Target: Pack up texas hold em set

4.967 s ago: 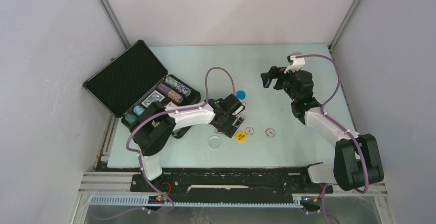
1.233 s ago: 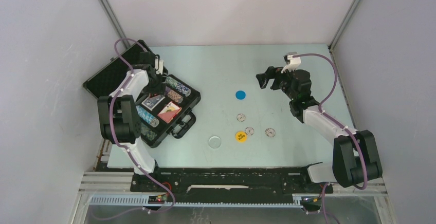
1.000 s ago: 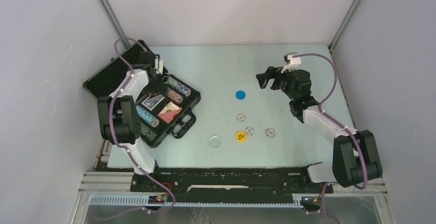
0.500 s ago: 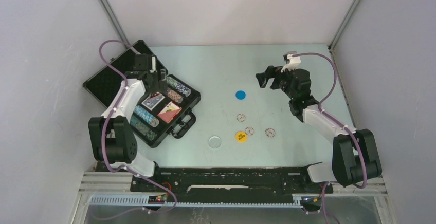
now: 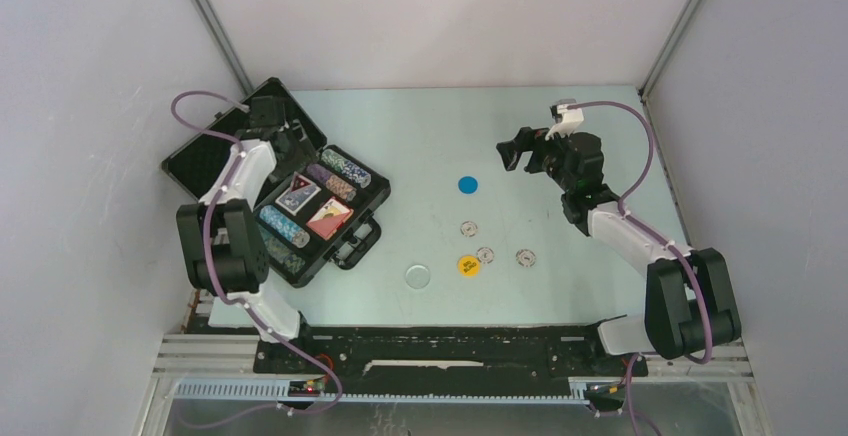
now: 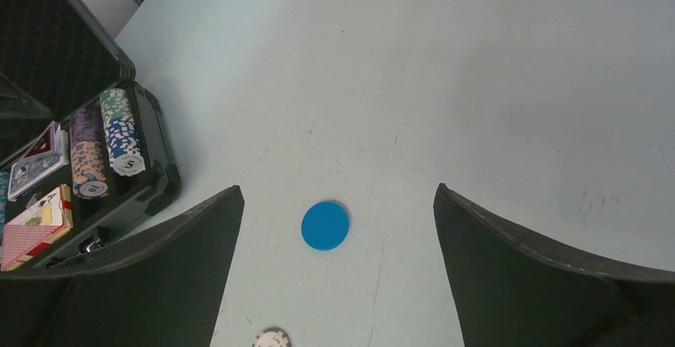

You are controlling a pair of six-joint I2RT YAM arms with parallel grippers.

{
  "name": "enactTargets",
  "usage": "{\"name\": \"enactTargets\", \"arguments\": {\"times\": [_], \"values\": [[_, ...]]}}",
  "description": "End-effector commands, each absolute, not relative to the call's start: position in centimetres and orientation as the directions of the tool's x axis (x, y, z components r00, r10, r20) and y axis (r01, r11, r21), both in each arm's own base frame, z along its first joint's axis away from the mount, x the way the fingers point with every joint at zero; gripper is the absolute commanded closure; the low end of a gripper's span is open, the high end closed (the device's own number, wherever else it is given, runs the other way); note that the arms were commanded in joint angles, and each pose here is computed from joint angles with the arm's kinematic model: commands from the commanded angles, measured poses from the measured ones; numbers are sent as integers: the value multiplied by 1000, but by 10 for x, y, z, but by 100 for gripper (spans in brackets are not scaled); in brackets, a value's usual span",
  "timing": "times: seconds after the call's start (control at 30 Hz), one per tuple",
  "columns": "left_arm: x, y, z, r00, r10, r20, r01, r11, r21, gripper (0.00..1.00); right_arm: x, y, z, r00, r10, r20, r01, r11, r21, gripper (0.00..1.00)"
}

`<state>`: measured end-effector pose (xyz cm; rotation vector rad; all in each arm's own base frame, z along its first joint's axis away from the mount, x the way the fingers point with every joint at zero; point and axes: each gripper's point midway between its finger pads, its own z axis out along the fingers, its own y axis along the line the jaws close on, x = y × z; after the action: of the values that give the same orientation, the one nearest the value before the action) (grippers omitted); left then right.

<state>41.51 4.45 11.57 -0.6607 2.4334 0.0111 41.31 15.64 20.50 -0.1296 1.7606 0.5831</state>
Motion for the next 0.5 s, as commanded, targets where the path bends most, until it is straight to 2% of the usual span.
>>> {"name": "enactTargets", "arguments": {"times": [0.0, 0.2, 0.47], "values": [[428, 56, 116, -665, -490, -564, -509, 850, -138, 26, 421, 161, 227, -232, 236, -944, -408, 857, 315, 0], [419, 65, 97, -718, -410, -562, -468, 883, -47, 22, 420, 160, 228, -234, 239, -943, -408, 856, 318, 0], [409, 61, 91, -761, -385, -522, -433, 901, -33, 29, 420, 160, 228, -234, 240, -942, -408, 855, 319, 0]]}}
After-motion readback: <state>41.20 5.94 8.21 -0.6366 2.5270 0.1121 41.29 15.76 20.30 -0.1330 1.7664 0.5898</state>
